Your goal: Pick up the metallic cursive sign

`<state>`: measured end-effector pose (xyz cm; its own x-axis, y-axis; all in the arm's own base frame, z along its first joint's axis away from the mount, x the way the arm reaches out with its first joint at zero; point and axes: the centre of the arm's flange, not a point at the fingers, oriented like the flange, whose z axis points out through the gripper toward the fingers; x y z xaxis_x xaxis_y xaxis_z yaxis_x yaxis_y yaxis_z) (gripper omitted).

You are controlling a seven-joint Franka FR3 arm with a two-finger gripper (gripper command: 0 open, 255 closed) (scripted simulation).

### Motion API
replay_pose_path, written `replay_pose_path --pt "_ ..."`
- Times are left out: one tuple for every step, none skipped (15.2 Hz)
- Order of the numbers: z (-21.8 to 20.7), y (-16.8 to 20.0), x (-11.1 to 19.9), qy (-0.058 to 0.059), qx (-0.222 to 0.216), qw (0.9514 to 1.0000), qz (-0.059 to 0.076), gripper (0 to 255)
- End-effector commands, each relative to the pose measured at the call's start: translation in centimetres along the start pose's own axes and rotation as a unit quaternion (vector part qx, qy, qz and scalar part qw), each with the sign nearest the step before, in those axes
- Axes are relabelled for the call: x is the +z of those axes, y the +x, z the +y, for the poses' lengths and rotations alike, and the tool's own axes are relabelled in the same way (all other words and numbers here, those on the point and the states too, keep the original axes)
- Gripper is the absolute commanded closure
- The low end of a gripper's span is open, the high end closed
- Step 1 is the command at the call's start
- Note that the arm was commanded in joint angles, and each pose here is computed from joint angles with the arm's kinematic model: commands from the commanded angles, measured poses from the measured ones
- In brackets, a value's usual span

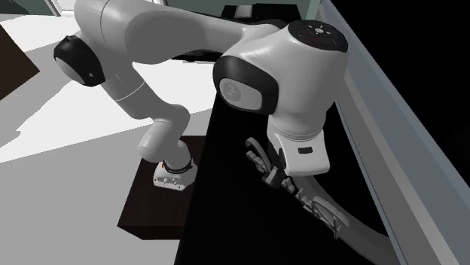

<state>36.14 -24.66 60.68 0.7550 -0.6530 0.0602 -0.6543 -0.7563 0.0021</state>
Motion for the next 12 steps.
replay_pose_path --pt "-0.1 0.1 -1.0 0.000 -0.001 1.0000 0.000 255" --pt "-0.1 0.1 -1.6 0.000 -0.001 1.0000 0.000 255" --pt "-0.1 0.1 -2.1 0.000 -0.001 1.0000 0.000 255" --pt "-0.1 0.2 -2.6 0.000 -0.001 1.0000 0.000 255" --pt "-0.1 0.2 -3.1 0.000 -0.001 1.0000 0.000 255" --pt "-0.1 0.2 -3.7 0.000 -0.001 1.0000 0.000 255" --pt "-0.1 0.3 -4.2 0.000 -0.001 1.0000 0.000 255" --pt "-0.1 0.3 -4.7 0.000 -0.001 1.0000 0.000 255" --pt "-0.1 0.3 -5.3 0.000 -0.001 1.0000 0.000 255" --pt "-0.1 0.4 -5.8 0.000 -0.001 1.0000 0.000 255" --pt "-0.1 0.4 -5.9 0.000 -0.001 1.0000 0.000 255" --pt "-0.1 0.4 -5.9 0.000 -0.001 1.0000 0.000 255"
